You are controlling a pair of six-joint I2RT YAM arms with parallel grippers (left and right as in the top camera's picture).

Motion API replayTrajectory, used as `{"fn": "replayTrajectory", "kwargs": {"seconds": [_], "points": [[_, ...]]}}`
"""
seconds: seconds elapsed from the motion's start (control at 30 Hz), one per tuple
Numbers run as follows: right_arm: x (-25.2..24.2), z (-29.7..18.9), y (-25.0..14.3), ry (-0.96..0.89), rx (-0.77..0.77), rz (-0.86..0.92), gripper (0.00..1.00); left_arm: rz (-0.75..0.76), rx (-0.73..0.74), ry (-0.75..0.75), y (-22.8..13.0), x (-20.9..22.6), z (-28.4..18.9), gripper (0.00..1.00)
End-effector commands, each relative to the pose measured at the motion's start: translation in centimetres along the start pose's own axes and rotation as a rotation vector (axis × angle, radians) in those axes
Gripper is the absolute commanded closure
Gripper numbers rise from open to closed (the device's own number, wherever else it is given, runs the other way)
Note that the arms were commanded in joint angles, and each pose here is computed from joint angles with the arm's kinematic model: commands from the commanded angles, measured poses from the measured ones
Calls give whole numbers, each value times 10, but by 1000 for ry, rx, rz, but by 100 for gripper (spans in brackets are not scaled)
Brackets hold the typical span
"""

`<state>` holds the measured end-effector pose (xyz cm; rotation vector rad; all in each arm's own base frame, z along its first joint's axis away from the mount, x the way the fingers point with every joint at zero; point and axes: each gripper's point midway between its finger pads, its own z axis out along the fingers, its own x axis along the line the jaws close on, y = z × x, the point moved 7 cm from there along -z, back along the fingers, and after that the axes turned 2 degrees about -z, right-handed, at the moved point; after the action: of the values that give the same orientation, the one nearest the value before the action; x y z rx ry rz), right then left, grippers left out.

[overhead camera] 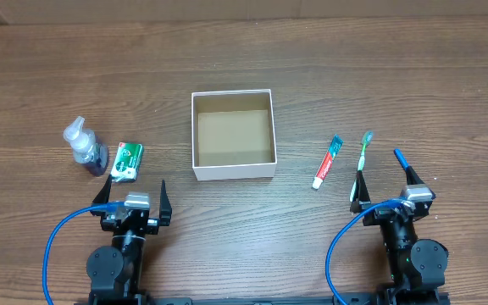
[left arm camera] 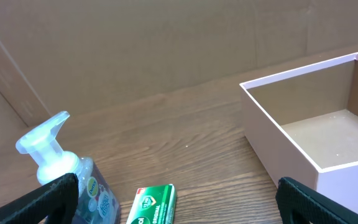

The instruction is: Pack container

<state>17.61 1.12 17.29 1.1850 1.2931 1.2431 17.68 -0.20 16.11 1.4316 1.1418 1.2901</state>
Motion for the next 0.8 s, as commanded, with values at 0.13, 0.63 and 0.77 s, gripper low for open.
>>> {"fn": "replayTrajectory", "kwargs": {"seconds": [0.13, 0.63, 0.77], "points": [[3, 0, 1, 34, -21, -4, 0, -8, -14, -18, 1, -2, 0, 0], [7, 4, 37, 74, 72, 187, 0, -301, 42, 78, 55, 19, -23, 0], [7, 17, 56, 63, 215, 196, 0, -360, 145, 205, 93, 39, -37, 0]]}}
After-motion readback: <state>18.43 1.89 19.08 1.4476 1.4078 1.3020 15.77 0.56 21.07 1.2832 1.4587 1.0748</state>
